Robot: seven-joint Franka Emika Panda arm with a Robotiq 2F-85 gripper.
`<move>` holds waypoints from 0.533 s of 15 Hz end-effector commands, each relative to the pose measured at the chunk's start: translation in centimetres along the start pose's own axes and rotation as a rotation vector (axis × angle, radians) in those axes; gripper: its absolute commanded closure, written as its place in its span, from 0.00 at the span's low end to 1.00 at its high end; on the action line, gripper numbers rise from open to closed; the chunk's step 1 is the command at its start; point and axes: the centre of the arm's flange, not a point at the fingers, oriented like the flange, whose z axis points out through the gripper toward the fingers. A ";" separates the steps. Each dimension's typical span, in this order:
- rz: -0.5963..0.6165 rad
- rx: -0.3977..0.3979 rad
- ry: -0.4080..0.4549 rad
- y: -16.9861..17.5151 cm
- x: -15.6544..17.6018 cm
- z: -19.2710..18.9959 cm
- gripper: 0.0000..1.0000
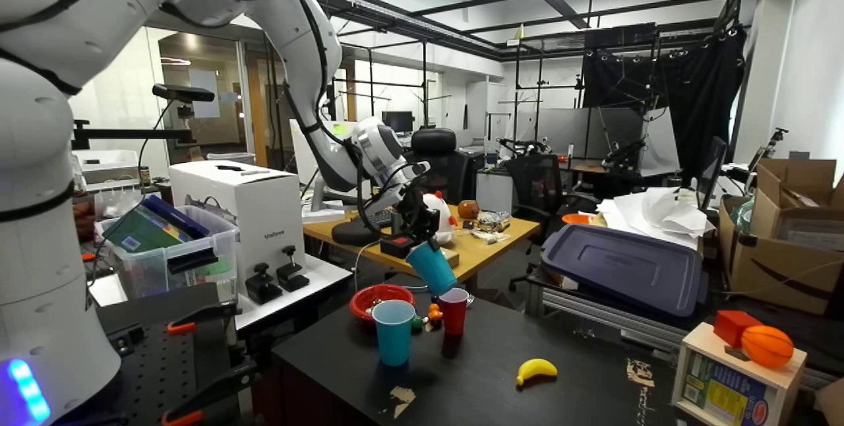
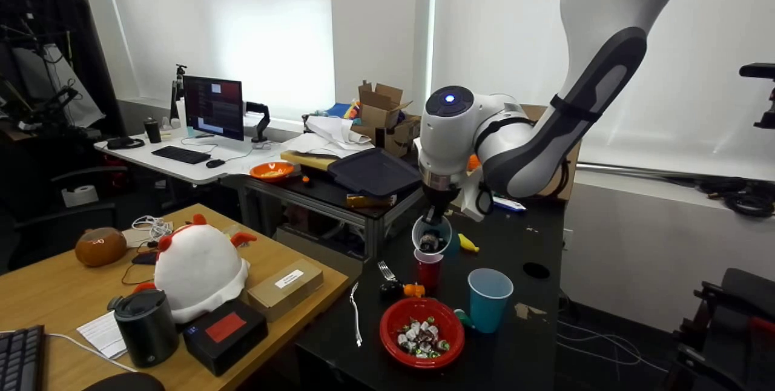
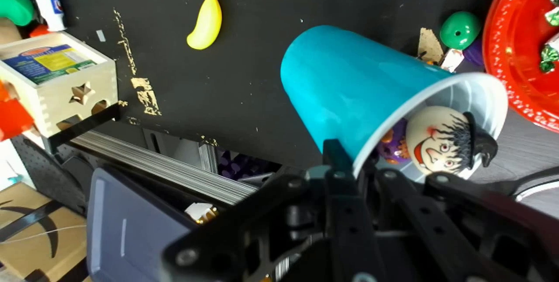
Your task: Pour the contents from the right blue cup into the bowl
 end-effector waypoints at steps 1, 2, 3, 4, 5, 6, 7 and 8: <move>0.019 -0.053 0.054 -1.5 -0.4 0.5 0.99; 0.025 -0.069 0.066 -2.0 -0.4 0.6 0.99; 0.031 -0.081 0.075 -2.4 -0.5 0.8 0.99; 0.034 -0.091 0.086 -2.8 -0.5 0.9 0.99; 0.039 -0.101 0.097 -3.1 -0.6 1.0 0.99; 0.047 -0.110 0.105 -3.5 -0.7 1.1 0.99; 0.051 -0.121 0.114 -3.8 -0.7 1.2 0.99; 0.058 -0.129 0.122 -4.1 -0.7 1.2 0.99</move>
